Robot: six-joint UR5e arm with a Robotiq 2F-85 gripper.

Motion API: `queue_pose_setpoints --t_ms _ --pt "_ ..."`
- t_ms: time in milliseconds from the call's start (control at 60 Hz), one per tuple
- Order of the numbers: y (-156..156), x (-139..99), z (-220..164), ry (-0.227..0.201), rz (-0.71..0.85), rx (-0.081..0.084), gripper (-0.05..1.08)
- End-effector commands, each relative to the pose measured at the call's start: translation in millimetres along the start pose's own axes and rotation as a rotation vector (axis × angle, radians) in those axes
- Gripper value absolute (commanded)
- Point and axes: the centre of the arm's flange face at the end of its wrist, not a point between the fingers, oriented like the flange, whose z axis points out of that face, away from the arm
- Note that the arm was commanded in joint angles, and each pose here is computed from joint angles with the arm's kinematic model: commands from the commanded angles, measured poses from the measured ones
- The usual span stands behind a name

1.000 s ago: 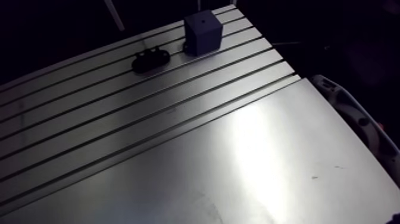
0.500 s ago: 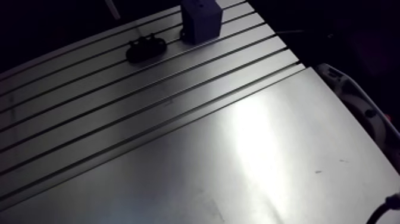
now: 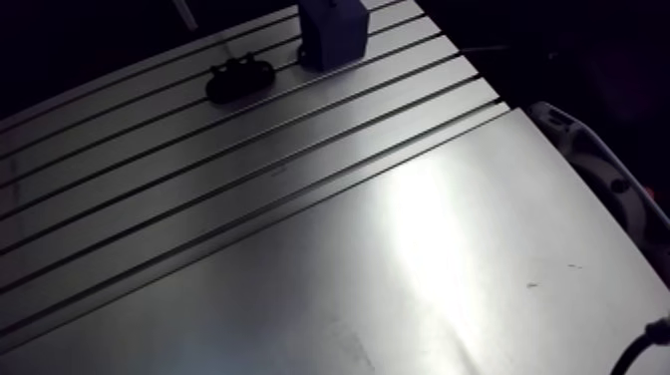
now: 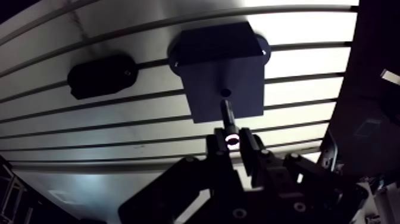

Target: Pick up the M10 bolt and insert it into the hole until fully seated.

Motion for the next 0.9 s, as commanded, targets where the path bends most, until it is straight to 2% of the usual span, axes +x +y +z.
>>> queue_pose_setpoints --t_ms 17,900 --pt "0.3 0.6 1.9 -0.003 0.0 0.0 1.06" --pt "0.8 2.5 3.8 0.0 0.0 -0.003 1.06"
